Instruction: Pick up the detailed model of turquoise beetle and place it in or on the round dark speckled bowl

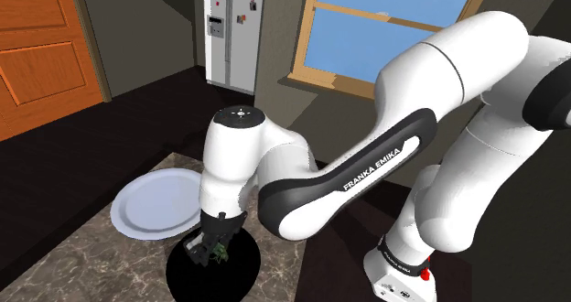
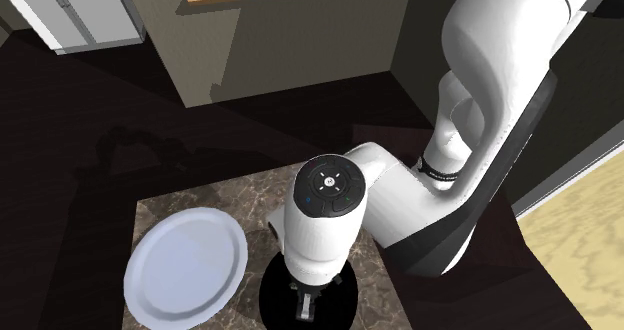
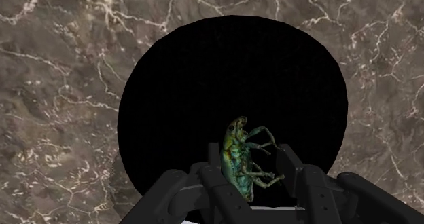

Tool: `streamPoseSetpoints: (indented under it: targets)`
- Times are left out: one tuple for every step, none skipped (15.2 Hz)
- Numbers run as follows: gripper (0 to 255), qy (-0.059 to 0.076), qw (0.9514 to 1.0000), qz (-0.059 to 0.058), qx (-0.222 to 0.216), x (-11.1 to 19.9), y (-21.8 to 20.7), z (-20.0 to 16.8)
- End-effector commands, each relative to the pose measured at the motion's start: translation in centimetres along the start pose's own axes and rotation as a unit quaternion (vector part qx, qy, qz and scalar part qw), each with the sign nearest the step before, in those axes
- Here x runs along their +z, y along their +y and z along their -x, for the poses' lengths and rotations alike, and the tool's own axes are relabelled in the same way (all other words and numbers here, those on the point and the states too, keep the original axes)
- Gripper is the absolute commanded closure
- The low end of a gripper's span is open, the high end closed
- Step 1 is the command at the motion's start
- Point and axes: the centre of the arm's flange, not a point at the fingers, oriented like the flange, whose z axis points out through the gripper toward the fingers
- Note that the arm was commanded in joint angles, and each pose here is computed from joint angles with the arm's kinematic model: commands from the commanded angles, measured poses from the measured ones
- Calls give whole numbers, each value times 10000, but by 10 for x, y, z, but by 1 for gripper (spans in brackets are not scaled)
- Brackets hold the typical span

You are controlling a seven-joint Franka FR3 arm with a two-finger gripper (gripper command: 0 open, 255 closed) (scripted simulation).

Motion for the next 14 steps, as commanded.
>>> streamPoseSetpoints:
  targets:
    - [255, 2, 10000, -2, -1, 10, 1, 0]
    - [255, 2, 10000, -2, -1, 14, 2, 0]
    - [255, 2, 10000, -2, -1, 14, 2, 0]
    - [255, 2, 10000, -2, -1, 14, 2, 0]
    - [255, 2, 10000, -2, -1, 14, 2, 0]
    - [255, 2, 10000, -2, -1, 14, 2, 0]
    - [255, 2, 10000, -2, -1, 14, 2, 0]
    - [255, 2, 10000, -2, -1, 14, 2, 0]
    - [255, 2, 10000, -2, -1, 14, 2, 0]
    - [255, 2, 10000, -2, -1, 14, 2, 0]
    - [0, 2, 10000, -2, -1, 14, 2, 0]
    - [0, 2, 10000, -2, -1, 14, 2, 0]
    - [0, 2, 10000, -2, -1, 14, 2, 0]
    - [0, 2, 10000, -2, -1, 14, 2, 0]
